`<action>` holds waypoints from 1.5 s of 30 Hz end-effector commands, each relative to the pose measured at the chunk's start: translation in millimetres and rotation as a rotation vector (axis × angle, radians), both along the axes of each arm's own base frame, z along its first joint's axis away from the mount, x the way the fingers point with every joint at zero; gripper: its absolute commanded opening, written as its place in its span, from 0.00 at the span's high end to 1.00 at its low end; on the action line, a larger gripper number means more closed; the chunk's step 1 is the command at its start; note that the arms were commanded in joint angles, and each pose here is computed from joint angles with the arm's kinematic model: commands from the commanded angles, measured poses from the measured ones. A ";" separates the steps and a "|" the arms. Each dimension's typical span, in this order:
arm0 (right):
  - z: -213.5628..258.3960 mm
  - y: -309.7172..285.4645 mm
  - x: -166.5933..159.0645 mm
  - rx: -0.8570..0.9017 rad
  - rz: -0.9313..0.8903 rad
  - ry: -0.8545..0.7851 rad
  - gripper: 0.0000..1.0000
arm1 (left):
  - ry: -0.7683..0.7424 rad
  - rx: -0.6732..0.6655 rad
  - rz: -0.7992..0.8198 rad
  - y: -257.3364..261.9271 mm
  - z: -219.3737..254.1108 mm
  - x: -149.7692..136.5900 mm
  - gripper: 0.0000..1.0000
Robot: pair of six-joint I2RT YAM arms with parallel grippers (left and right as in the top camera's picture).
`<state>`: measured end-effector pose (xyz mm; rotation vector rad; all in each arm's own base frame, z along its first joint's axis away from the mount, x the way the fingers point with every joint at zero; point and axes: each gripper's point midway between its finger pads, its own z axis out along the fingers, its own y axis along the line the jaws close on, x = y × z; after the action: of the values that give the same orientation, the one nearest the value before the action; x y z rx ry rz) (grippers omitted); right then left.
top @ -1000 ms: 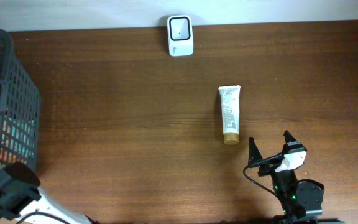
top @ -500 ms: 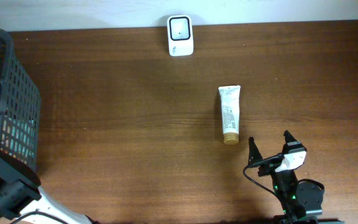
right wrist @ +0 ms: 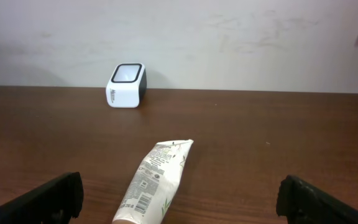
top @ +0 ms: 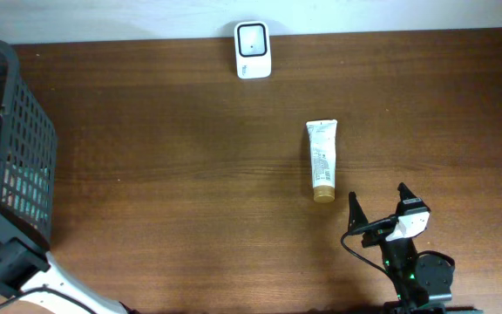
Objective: Scan the item barcode
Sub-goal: 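Reach the left gripper down into the basket toward the green-lidded jar, then grasp the green-lidded jar by its lid with the left gripper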
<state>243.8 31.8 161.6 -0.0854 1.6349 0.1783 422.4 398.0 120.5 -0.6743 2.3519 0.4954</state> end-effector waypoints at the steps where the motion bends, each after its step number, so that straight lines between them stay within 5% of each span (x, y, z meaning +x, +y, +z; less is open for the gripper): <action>1: -3.0 0.9 0.0 0.003 0.002 0.004 0.02 | 0.005 0.002 -0.030 2.8 -16.4 5.7 0.01; 21: -3.0 0.9 0.0 0.003 0.002 0.004 0.02 | -0.093 0.054 -0.061 22.4 -52.3 38.4 0.01; 35: -3.0 0.9 0.0 0.003 0.002 0.004 0.02 | -0.141 0.049 -0.101 18.8 -46.0 48.2 0.39; 45: -3.0 0.9 0.0 0.003 0.002 0.004 0.02 | -0.166 0.074 -0.102 18.6 -20.1 48.0 0.42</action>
<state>243.8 31.8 161.5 -0.0860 1.6352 0.1783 472.5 417.9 90.1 -0.5486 2.1911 0.4606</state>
